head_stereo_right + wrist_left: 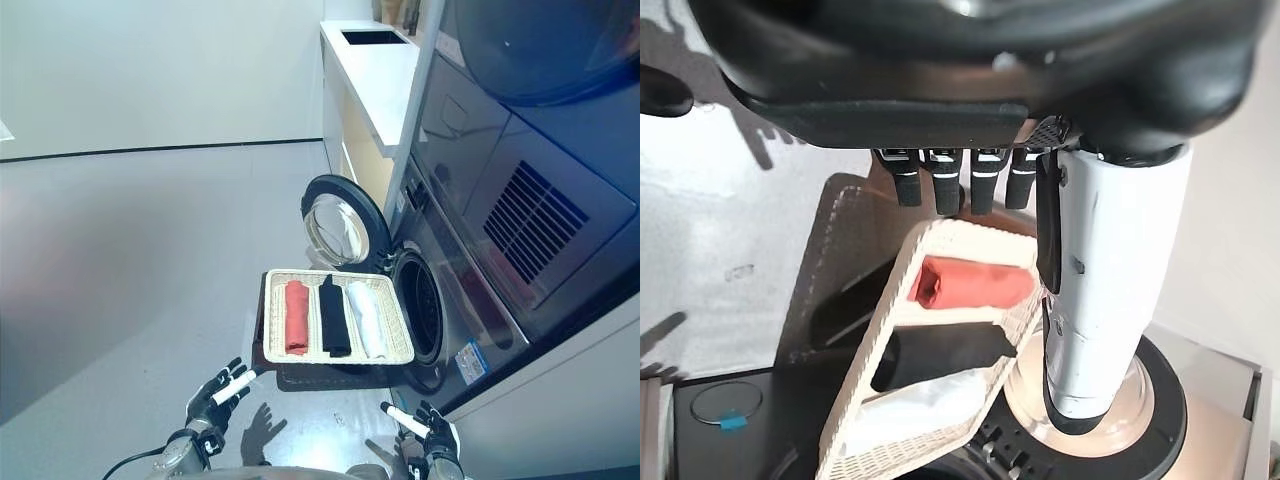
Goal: Pick up the clothes and place them into the washing machine
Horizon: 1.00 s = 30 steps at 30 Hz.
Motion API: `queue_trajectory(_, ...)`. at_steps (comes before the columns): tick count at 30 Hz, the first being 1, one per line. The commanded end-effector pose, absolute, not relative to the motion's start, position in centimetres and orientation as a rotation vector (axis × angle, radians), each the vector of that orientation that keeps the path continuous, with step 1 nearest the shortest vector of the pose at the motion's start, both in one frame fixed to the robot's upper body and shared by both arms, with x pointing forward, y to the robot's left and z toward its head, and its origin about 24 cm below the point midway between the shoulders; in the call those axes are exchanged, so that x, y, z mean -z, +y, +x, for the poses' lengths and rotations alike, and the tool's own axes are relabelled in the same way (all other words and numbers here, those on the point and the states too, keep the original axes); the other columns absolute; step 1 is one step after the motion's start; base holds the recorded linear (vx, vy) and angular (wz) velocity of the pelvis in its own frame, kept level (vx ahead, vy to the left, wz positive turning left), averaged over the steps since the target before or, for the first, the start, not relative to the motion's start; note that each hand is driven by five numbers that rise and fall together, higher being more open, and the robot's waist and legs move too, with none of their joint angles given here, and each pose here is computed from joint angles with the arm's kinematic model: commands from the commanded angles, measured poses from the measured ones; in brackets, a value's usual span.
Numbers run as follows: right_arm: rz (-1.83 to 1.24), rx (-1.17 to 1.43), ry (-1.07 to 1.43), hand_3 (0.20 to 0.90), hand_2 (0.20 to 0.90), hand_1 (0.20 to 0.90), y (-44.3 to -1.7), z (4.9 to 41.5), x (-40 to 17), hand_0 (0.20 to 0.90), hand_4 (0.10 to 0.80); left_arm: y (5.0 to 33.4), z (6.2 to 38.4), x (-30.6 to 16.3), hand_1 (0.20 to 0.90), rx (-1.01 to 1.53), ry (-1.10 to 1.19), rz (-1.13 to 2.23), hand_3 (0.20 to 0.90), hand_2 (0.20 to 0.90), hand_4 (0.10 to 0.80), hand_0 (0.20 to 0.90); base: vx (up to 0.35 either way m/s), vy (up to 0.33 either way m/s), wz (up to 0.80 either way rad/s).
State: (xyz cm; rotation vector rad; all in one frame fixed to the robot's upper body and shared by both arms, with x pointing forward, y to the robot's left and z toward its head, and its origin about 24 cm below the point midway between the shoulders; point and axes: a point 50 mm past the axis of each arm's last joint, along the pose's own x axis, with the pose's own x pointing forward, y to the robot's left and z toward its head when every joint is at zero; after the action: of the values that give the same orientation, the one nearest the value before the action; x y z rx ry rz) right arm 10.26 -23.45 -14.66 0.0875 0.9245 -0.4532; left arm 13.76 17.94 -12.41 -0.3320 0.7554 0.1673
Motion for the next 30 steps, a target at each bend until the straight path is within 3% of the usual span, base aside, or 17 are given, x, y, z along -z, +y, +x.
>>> queue_trajectory(1,0.129,0.471,0.762,0.900,0.900,0.900,-23.9,14.0,13.0,0.900,0.800,20.2,16.8,9.6,0.900,-0.174,0.552,-0.277,0.900,0.900,0.800,0.900,0.262,0.011,0.11)
queue_trajectory(17,0.134,0.495,0.800,0.900,0.900,0.900,-23.9,12.6,13.6,0.900,0.800,19.5,15.5,10.2,0.900,-0.208,0.588,-0.327,0.900,0.900,0.800,0.900,0.195,-0.095,0.31)
queue_trajectory(20,0.124,0.499,0.739,0.900,0.900,0.900,-24.3,14.5,12.7,0.900,0.800,18.9,16.7,10.0,0.900,-0.211,0.568,-0.351,0.900,0.900,0.800,0.900,0.090,-0.155,0.12)
queue_trajectory(30,0.110,0.517,0.727,0.900,0.900,0.900,-25.1,14.7,12.5,0.900,0.800,17.5,17.6,10.1,0.900,-0.168,0.573,-0.346,0.900,0.900,0.800,0.900,0.040,-0.103,0.15)
